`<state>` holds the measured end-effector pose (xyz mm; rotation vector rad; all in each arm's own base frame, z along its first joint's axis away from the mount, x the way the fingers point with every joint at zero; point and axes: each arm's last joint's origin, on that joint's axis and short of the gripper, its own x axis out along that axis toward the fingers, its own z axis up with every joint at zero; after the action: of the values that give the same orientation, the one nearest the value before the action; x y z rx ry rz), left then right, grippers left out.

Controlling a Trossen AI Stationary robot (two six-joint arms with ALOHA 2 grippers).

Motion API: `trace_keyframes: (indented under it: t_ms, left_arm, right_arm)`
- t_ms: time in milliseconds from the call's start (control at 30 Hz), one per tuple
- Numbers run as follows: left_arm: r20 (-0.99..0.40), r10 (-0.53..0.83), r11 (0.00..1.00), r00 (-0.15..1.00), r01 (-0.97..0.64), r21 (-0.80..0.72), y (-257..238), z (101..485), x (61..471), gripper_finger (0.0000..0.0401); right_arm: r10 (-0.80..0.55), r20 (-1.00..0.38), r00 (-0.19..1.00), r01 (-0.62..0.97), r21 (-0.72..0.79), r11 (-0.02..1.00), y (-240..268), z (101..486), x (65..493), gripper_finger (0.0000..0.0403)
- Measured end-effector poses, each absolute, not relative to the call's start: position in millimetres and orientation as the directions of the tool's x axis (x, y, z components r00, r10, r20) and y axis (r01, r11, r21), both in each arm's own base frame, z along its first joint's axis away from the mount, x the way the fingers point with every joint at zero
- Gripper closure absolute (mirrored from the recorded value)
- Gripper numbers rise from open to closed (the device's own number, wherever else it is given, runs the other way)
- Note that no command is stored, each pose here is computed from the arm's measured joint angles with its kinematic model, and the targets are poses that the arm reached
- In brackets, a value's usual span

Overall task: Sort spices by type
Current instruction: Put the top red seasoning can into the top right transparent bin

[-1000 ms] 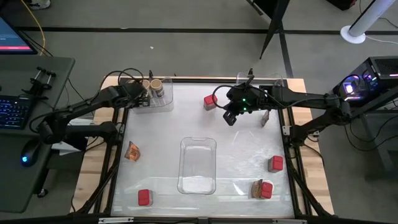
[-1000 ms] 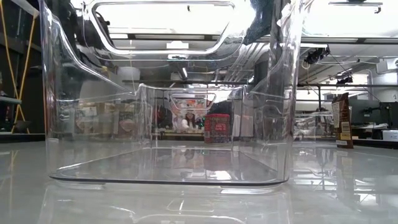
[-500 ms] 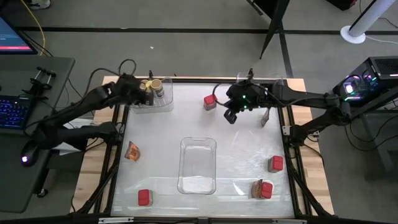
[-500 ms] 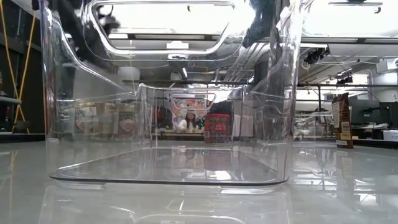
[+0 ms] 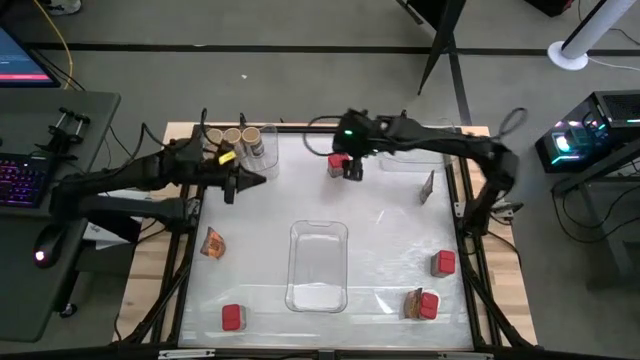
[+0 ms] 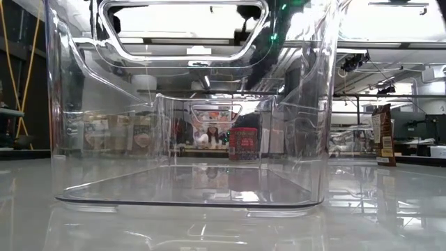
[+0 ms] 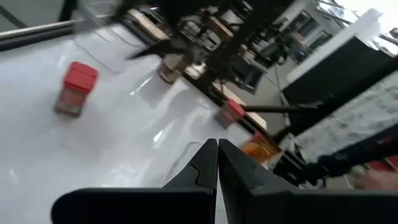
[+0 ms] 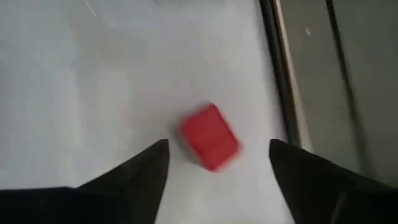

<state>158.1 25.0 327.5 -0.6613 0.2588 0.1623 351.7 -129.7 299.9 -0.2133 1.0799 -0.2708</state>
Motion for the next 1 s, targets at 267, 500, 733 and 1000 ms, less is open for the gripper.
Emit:
trace_keyframes:
  t_ms: [267, 500, 733, 1000]
  left_arm:
    - [-0.28, 0.023, 0.796, 0.96, -0.187, -0.575, 12, 328, 160, 0.0401]
    - [-0.281, 0.016, 0.797, 0.96, -0.182, -0.575, 11, 328, 160, 0.0401]
    - [-0.282, 0.004, 0.807, 0.959, -0.17, -0.565, 11, 328, 160, 0.0401]
    - [-0.283, 0.002, 0.813, 0.959, -0.166, -0.558, 11, 328, 160, 0.0401]
  right_arm:
    - [-0.135, -0.968, 0.213, -0.048, -0.148, 0.988, -165, 260, 387, 0.0102]
    - [-0.168, -0.97, 0.174, -0.165, -0.197, 0.966, -171, 244, 410, 0.0102]
    - [-0.208, -0.974, 0.086, -0.248, -0.224, 0.943, -167, 224, 418, 0.0102]
    - [-0.239, -0.971, 0.028, -0.287, -0.237, 0.928, -170, 200, 425, 0.0102]
